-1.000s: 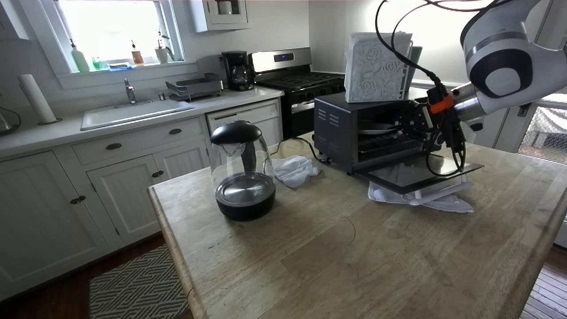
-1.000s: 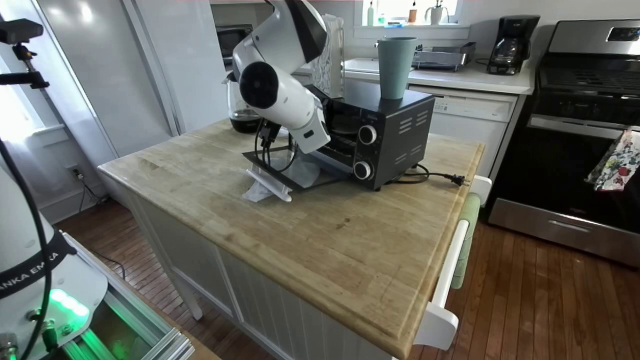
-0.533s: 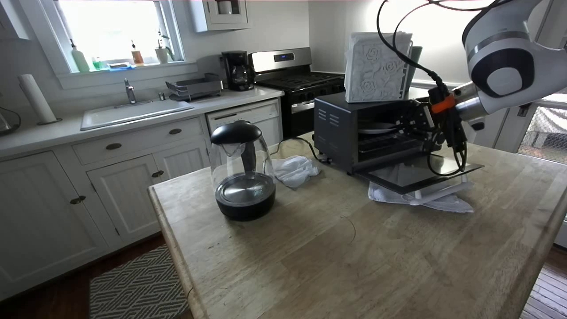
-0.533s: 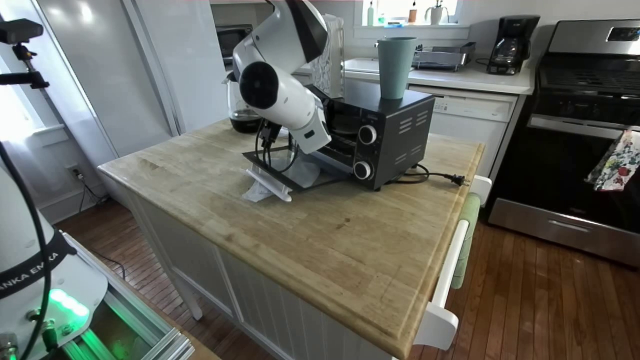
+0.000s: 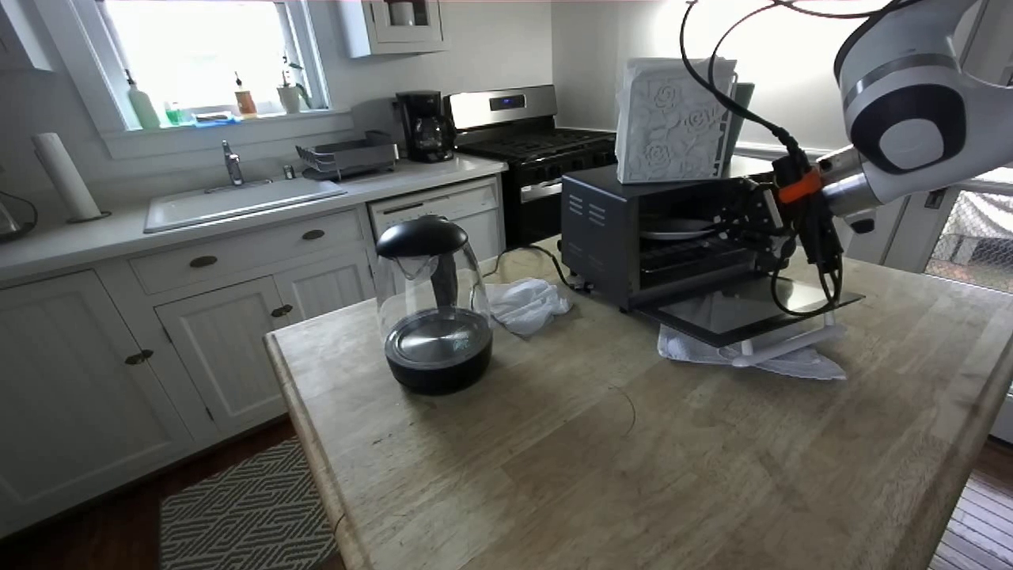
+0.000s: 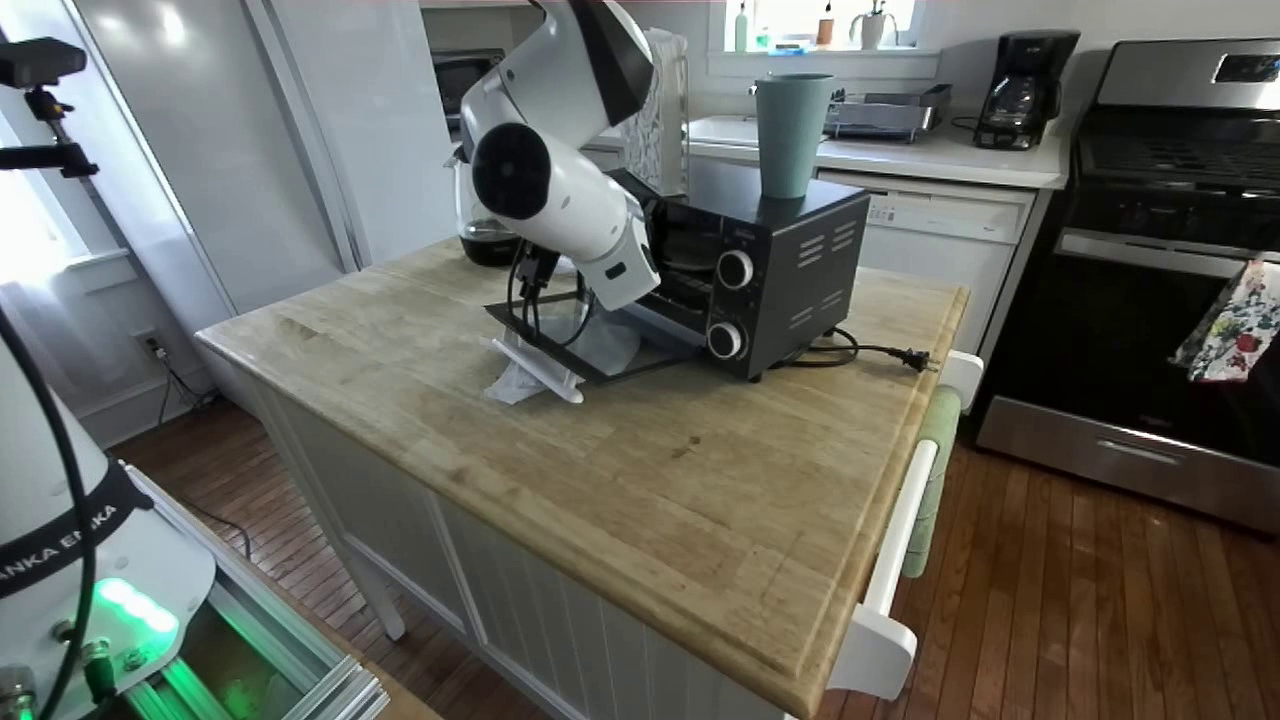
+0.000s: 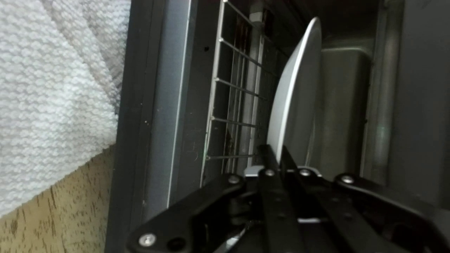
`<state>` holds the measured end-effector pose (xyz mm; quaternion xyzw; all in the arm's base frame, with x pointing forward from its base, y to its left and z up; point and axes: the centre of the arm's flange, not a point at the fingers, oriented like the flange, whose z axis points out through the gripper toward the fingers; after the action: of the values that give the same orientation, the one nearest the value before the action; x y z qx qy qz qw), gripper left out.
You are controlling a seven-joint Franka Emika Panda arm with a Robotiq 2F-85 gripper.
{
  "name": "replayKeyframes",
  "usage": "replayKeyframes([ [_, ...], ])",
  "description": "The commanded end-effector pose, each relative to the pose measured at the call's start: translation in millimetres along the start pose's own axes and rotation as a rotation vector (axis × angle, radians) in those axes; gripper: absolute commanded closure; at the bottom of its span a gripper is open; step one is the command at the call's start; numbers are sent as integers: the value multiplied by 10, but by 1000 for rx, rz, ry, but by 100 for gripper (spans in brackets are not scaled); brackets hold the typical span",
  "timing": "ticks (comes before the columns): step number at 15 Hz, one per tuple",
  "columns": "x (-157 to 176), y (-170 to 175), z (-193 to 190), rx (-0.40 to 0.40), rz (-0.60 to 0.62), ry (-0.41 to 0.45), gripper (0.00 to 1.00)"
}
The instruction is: Pick up the white plate and put it on the middle tray in the oven
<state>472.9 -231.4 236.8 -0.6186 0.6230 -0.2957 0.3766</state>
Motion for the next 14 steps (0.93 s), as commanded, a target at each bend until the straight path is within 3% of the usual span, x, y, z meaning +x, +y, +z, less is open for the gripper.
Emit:
replayKeyframes([
  [1,-42,54,-240,20,-5,-2,73],
  [2,-48,67,-266,21,-4,-1,67],
  [4,-58,83,-309,22,-3,-1,65],
  [10,-119,72,-449,38,-7,-9,81],
  [14,-157,102,-549,27,-18,-12,80],
])
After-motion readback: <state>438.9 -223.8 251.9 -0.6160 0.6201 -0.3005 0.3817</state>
